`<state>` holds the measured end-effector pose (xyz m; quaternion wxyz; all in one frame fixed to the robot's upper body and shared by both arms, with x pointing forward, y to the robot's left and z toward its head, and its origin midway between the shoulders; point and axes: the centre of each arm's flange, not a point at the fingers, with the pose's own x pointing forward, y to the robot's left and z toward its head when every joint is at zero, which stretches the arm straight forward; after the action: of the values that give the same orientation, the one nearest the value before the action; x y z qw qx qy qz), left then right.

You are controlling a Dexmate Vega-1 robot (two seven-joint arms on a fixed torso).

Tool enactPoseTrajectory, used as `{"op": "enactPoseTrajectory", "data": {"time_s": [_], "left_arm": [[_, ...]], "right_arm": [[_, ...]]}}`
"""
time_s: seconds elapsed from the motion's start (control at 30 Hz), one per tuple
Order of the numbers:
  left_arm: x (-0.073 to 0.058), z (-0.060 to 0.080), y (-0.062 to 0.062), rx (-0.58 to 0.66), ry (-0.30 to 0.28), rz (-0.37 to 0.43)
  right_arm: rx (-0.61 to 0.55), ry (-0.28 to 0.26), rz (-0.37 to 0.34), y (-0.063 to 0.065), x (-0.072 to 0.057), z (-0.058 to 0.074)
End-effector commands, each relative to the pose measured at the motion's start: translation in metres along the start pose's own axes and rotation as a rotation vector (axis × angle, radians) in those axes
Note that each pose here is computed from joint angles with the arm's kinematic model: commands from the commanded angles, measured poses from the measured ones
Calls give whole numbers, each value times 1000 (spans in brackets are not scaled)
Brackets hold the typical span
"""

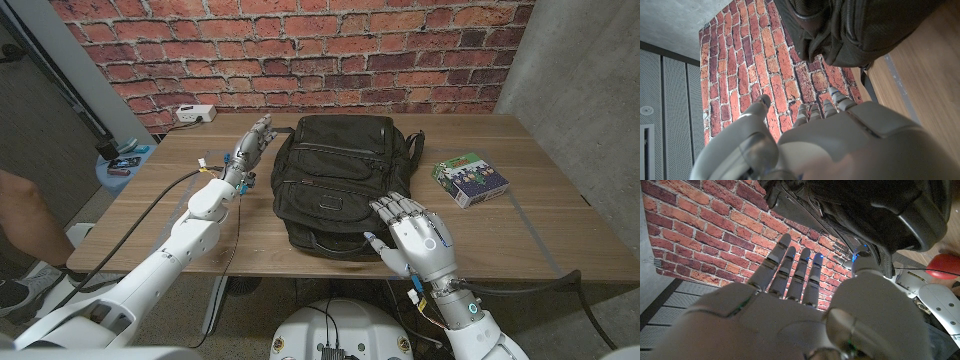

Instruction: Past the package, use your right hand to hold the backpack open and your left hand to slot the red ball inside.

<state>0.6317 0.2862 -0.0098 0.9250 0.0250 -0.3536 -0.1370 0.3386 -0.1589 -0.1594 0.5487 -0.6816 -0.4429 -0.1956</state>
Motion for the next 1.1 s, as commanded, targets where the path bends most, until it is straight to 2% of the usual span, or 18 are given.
{"op": "enactPoseTrajectory", "data": {"time_s": [0.03,0.57,0.93,1.1], "left_arm": [[-6,-1,-7,-5,8,3],[-11,1,-11,-8,-1,12],[-12,2,-11,-12,-5,14],[-13,1,-12,-19,-5,17]], "right_arm": [[7,3,-27,17,-9,-5],[11,-9,-70,27,-14,-1],[11,-1,-100,34,-11,3],[8,-14,-104,36,-9,4]]}}
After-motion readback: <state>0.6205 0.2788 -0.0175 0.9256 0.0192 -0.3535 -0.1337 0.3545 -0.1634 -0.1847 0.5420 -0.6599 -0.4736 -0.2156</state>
